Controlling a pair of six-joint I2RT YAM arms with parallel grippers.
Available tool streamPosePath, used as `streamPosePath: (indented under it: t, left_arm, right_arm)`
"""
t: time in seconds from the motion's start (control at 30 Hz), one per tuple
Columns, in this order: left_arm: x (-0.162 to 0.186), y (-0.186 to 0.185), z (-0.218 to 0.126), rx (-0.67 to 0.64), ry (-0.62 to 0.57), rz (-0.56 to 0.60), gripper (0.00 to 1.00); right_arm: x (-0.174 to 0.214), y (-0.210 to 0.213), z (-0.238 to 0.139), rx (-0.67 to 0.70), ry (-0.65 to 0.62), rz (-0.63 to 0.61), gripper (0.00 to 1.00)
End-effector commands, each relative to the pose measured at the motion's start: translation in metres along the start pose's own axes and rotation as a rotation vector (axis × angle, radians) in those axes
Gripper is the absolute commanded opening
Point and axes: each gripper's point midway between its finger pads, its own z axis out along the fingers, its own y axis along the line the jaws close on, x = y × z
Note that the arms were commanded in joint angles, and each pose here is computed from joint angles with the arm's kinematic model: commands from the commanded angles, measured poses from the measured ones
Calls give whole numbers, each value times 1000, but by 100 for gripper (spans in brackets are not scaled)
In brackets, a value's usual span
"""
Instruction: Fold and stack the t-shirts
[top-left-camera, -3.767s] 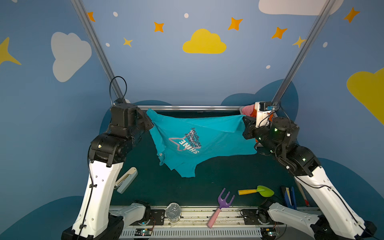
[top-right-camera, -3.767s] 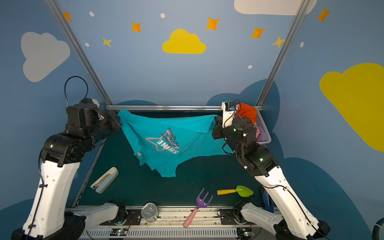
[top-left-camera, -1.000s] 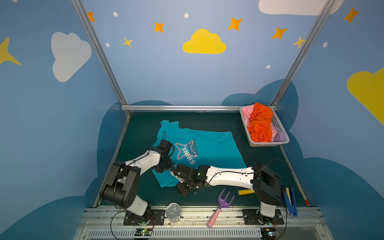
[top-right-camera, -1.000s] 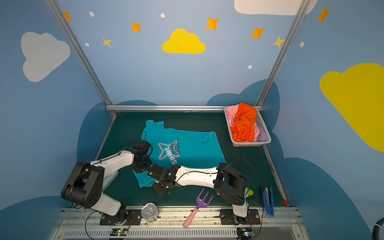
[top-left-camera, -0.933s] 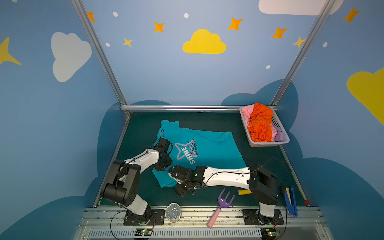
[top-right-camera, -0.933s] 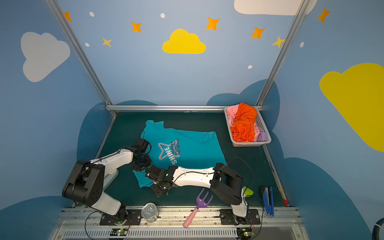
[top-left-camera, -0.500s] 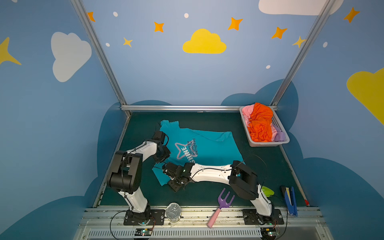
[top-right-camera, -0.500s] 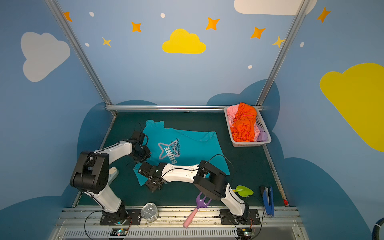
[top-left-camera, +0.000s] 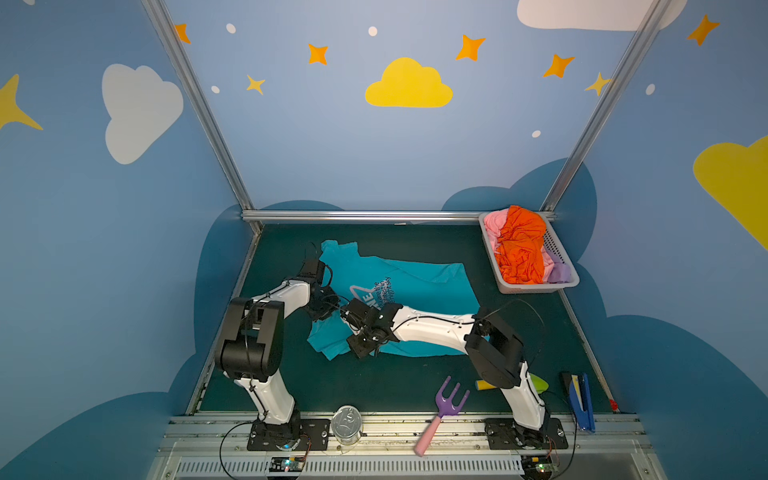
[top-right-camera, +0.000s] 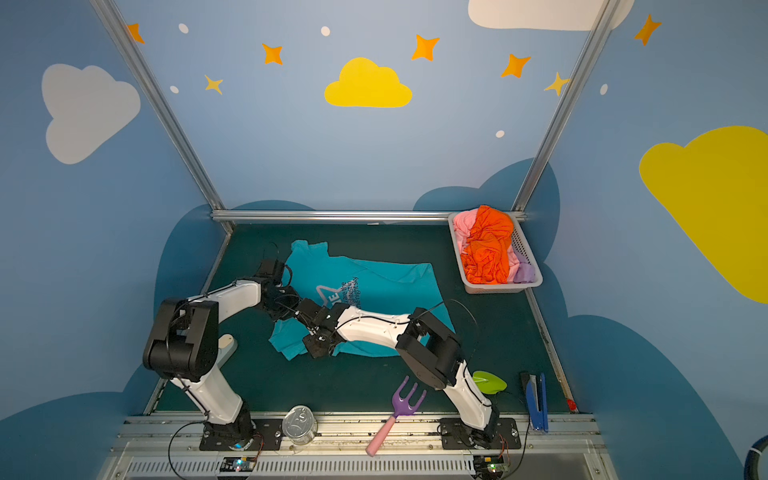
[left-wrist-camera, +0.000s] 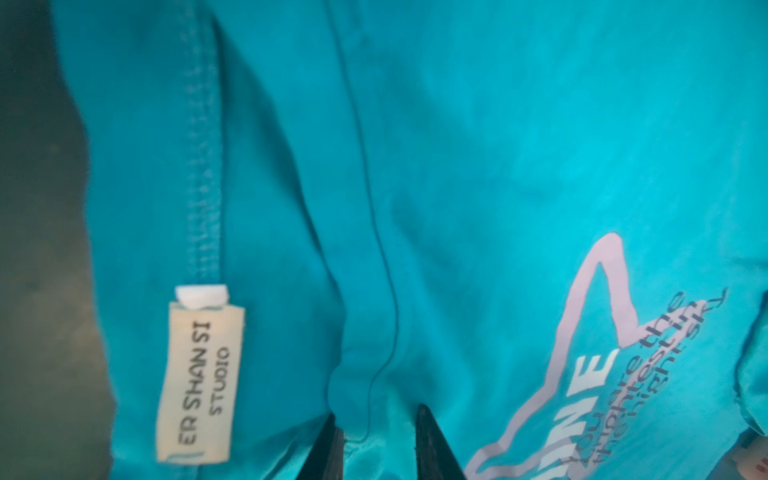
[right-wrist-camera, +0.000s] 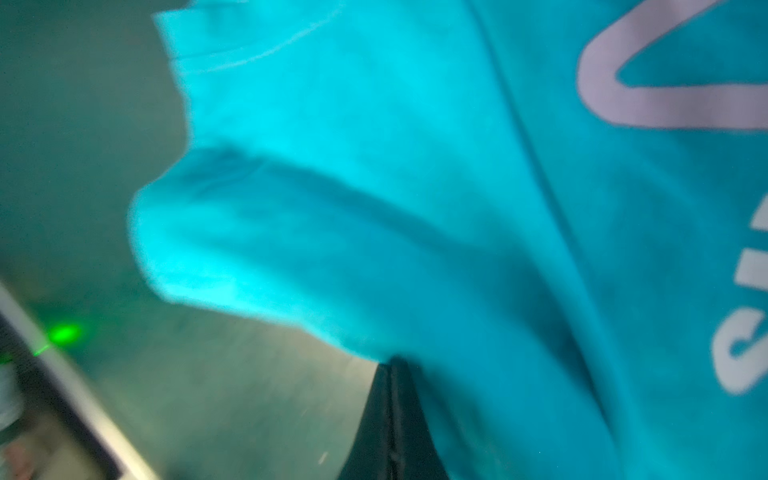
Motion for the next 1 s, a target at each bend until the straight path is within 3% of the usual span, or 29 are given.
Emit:
streamPosePath:
  t: [0.0, 0.23, 0.4, 0.53, 0.63, 0.73, 0.97]
  left_arm:
    - [26, 39, 36, -119, 98, -2, 30]
    - [26, 38, 36, -116, 101, 8, 30]
    - [27, 39, 35, -118, 103, 7, 30]
    - [28, 40, 35, -121, 107, 7, 30]
    - [29, 40, 35, -122, 110, 7, 30]
    - [30, 40, 36, -122, 118, 5, 31]
    - [33, 41, 40, -117, 129, -5, 31]
  right_arm:
    - [4, 29, -50, -123, 7, -35, 0]
    - [29, 51, -82, -261, 85, -48, 0]
    - [37, 31, -68, -92, 88, -111, 1]
    - [41, 23, -34, -46, 165, -114, 40]
    - [38, 19, -9, -29, 186, -99, 51]
    - [29, 12, 9, -1, 168, -73, 59]
    - [-2, -14, 40, 39, 88, 54, 61]
